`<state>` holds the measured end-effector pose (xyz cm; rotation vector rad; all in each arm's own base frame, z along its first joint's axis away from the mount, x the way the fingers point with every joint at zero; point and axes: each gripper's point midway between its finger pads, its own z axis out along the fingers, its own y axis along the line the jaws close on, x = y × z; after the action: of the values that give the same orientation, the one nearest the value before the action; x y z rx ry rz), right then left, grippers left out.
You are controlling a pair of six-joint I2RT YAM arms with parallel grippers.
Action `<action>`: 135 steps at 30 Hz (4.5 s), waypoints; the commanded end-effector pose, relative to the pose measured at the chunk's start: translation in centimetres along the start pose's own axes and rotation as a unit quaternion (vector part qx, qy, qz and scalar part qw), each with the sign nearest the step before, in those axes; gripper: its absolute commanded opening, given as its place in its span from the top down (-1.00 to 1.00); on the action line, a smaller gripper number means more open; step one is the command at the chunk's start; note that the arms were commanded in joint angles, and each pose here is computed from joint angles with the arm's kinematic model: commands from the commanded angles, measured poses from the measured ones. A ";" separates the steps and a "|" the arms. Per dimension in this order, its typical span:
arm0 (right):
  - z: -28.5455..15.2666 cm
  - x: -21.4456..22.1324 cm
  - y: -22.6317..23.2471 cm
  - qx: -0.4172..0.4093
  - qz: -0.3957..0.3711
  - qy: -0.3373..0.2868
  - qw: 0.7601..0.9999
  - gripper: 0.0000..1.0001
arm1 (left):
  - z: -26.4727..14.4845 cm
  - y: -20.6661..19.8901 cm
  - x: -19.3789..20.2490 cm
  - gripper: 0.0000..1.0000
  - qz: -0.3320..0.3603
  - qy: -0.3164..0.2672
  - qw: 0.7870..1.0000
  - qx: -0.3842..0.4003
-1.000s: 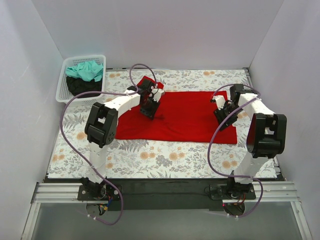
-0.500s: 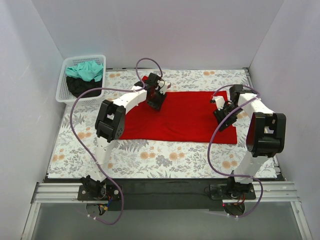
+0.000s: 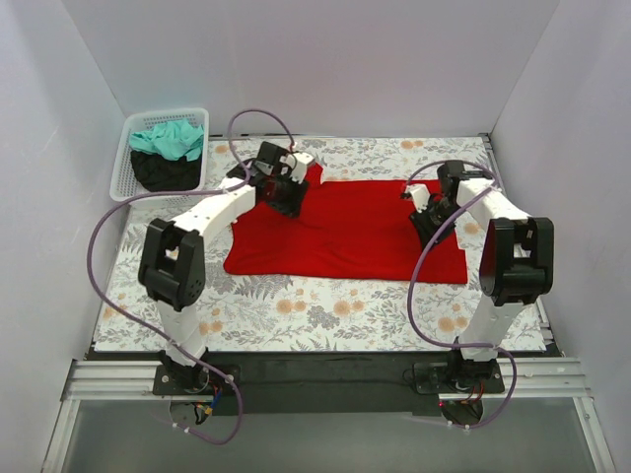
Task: Fold and stack the t-shirts
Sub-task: Fold the tshirt
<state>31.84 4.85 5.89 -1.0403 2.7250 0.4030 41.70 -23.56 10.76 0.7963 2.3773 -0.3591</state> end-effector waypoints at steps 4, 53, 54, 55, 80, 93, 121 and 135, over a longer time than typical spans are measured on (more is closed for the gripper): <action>2.5 -0.1 -0.3 -0.001 -0.019 0.037 0.999 0.32 | -3.9 2.5 9.6 0.26 -0.085 0.079 0.993 0.035; -0.8 -10.2 -20.9 0.136 0.070 -0.120 0.981 -0.13 | 6.7 16.6 -9.3 -0.20 -0.118 -0.131 0.982 -0.064; -0.3 -10.0 -21.0 0.134 0.071 -0.116 0.982 -0.13 | 6.9 16.8 -9.2 -0.20 -0.118 -0.131 0.982 -0.066; -0.2 -10.0 -21.1 0.134 0.070 -0.118 0.981 -0.12 | 7.1 17.0 -9.1 -0.20 -0.117 -0.130 0.982 -0.068; 4.1 -6.8 -21.2 0.108 0.073 -0.074 0.989 0.93 | 13.2 16.3 -3.7 0.00 -0.116 -0.060 0.991 -0.013; 3.3 -7.1 -20.6 0.104 0.068 -0.084 0.989 0.97 | 15.1 16.1 -2.3 0.66 -0.093 -0.030 0.995 -0.031; -7.9 -8.6 -15.9 0.154 0.005 -0.149 0.977 0.97 | -3.8 14.7 -12.4 1.00 -0.017 -0.250 0.968 0.004; -9.3 -5.1 -11.9 0.152 -0.038 -0.135 0.978 0.97 | -9.4 11.1 -5.6 1.00 0.000 -0.249 0.968 -0.006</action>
<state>43.62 -3.48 12.60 -0.8847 2.4466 0.1109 48.91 -13.94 17.19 0.5785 2.0201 -0.5256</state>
